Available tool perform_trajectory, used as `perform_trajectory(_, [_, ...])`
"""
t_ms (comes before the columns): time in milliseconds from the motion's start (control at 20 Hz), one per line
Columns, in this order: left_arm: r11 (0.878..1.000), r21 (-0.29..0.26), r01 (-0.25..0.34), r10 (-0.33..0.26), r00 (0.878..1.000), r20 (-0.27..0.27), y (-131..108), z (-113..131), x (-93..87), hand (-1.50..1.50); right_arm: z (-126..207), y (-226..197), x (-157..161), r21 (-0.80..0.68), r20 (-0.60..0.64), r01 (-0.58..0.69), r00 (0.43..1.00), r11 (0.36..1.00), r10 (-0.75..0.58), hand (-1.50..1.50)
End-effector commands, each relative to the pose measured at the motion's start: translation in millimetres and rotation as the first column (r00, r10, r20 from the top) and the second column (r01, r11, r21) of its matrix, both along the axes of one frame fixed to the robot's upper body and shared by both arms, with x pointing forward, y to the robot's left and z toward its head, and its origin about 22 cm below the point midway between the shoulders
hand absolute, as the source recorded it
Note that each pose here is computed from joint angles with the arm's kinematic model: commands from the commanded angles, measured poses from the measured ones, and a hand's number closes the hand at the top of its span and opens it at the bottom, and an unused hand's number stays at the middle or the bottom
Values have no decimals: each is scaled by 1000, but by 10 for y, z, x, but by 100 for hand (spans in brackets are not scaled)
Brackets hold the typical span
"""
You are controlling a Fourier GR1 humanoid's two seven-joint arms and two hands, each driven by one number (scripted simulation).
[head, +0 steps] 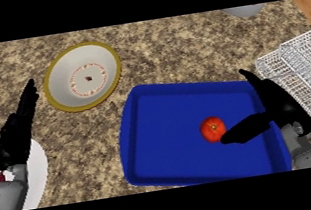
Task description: Pick the tomato from the tray and place it in the tiered basket
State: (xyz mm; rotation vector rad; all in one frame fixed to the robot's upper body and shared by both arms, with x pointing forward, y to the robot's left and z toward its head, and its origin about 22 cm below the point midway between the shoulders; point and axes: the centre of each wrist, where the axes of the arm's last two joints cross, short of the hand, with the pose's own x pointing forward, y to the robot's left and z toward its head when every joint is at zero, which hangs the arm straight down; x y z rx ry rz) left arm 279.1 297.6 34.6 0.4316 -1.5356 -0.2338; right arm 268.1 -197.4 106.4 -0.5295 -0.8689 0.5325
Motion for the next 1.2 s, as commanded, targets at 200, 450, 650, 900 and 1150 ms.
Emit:
perform_trajectory(200, [1000,17,18,-19,1000,3,17,98,-8,0,-298,272,-49,-78,-169,19,985,997,-31,-150])
perform_trajectory(450, [1000,-4,-17,17,1000,-1,79,-15,16,0,-219,350,-132,-102,-143,-10,990,995,-4,-150])
perform_trajectory(650, [1000,-3,-24,24,1000,-8,37,-37,139,0,-354,284,-63,-200,-141,-16,990,980,-13,-150])
perform_trajectory(900, [1000,-17,16,-16,1000,-9,-7,-75,-177,0,-146,462,-127,-224,-129,-15,992,975,-15,-150])
perform_trajectory(1150, [1000,-11,-1,0,1000,-6,-2,-40,18,0,-268,588,-209,-215,-140,-19,990,976,-11,-150])
